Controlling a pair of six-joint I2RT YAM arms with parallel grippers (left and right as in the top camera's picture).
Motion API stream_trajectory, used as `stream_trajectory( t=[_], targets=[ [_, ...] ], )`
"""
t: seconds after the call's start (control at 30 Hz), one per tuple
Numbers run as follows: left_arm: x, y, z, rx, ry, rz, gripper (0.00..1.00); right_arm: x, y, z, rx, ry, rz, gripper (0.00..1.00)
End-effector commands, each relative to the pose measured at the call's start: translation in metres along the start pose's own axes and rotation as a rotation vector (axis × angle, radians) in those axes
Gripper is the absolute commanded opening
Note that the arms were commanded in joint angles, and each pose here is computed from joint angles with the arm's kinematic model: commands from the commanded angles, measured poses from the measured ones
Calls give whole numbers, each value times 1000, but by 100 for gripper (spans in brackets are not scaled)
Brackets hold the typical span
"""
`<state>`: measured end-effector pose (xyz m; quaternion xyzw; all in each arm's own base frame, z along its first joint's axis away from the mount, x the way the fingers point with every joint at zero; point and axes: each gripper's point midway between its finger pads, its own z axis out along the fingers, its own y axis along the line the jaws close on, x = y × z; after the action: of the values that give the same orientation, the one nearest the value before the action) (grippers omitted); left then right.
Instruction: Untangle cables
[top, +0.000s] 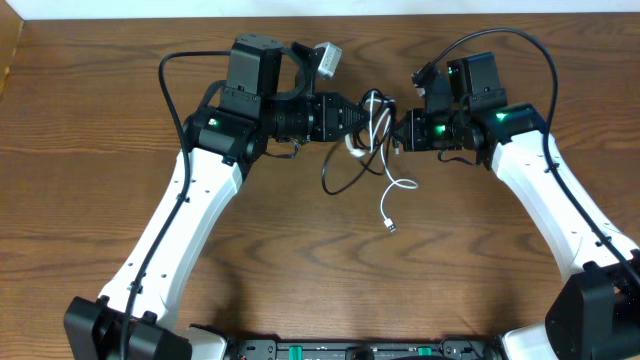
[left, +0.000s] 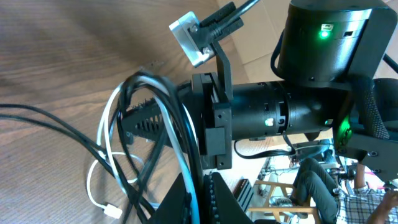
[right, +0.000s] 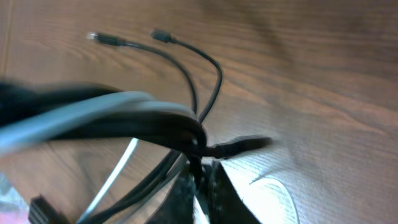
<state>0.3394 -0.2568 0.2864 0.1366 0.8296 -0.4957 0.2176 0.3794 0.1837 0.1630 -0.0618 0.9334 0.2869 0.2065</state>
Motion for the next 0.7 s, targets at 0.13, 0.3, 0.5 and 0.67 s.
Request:
stream_trajectory(
  t=[0.13,0.3,0.5,0.67],
  targets=[
    [-1,-6,-7,1,-8,24,8,-8,-19,-11,70,-29,46,1],
    [2,8,-7,-75,-9,-7,8,-4,-63,-39,214,-45,159,1],
    [1,9,-8,-79,-10,30,8,12,-98,-54,357,-3,223,1],
    [0,30,-11,-195,-30,14,7,17,-114,-61,455,15,182,1]
  ],
)
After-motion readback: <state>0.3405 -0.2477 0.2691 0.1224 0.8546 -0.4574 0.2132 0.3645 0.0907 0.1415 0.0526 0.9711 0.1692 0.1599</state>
